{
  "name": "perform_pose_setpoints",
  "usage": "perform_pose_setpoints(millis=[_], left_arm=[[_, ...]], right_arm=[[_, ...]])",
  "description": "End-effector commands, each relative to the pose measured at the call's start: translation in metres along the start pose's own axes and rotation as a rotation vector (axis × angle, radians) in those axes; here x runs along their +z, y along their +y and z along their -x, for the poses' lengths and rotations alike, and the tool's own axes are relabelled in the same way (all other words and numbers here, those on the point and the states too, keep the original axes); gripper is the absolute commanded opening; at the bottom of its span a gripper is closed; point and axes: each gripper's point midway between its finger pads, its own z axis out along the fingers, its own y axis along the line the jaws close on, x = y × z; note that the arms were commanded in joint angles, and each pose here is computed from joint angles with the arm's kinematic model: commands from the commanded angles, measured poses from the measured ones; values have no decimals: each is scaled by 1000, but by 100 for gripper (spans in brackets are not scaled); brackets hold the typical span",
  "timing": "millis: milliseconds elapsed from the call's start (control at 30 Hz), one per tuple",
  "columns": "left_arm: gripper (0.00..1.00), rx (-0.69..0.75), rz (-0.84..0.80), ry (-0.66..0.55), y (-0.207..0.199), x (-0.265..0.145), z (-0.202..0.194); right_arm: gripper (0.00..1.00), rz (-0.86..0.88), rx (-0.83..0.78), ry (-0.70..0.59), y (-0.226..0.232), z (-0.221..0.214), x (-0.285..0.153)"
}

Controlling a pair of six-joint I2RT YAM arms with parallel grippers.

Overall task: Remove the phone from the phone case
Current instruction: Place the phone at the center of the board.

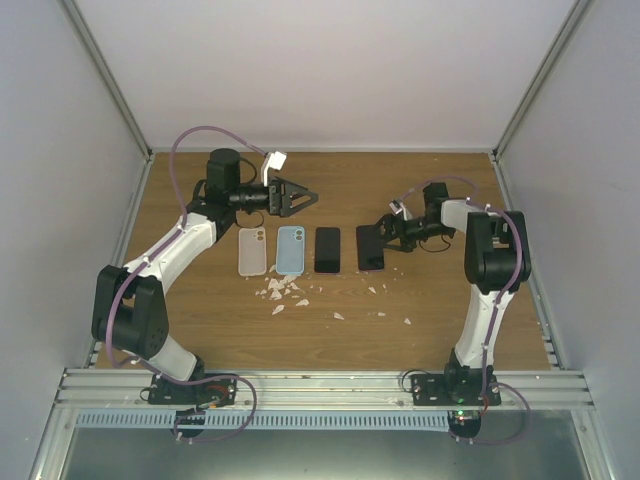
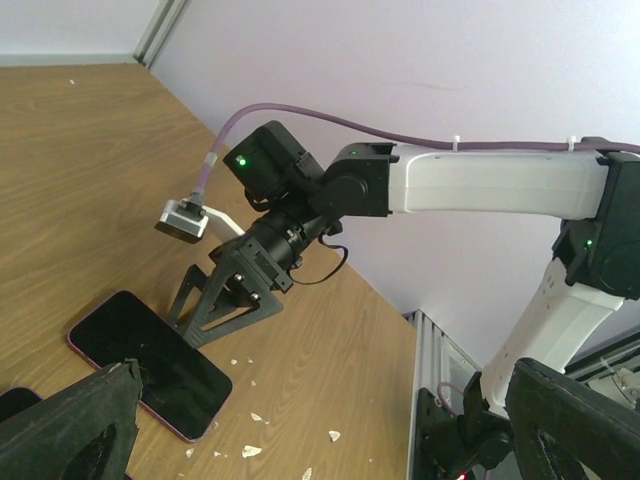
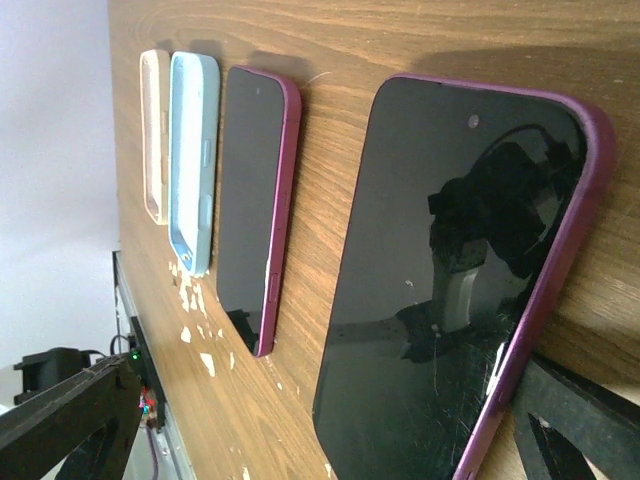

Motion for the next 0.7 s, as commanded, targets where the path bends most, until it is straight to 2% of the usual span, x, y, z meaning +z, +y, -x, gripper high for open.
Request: perform_pose_setpoints(millis=[0, 667], left_arm=[[99, 53, 1, -38, -8, -6, 11], [99, 65, 22, -56, -12, -14, 14]], right_arm=[[100, -46, -44, -14, 8, 1, -3], [100, -131, -88, -22, 15, 4, -4]])
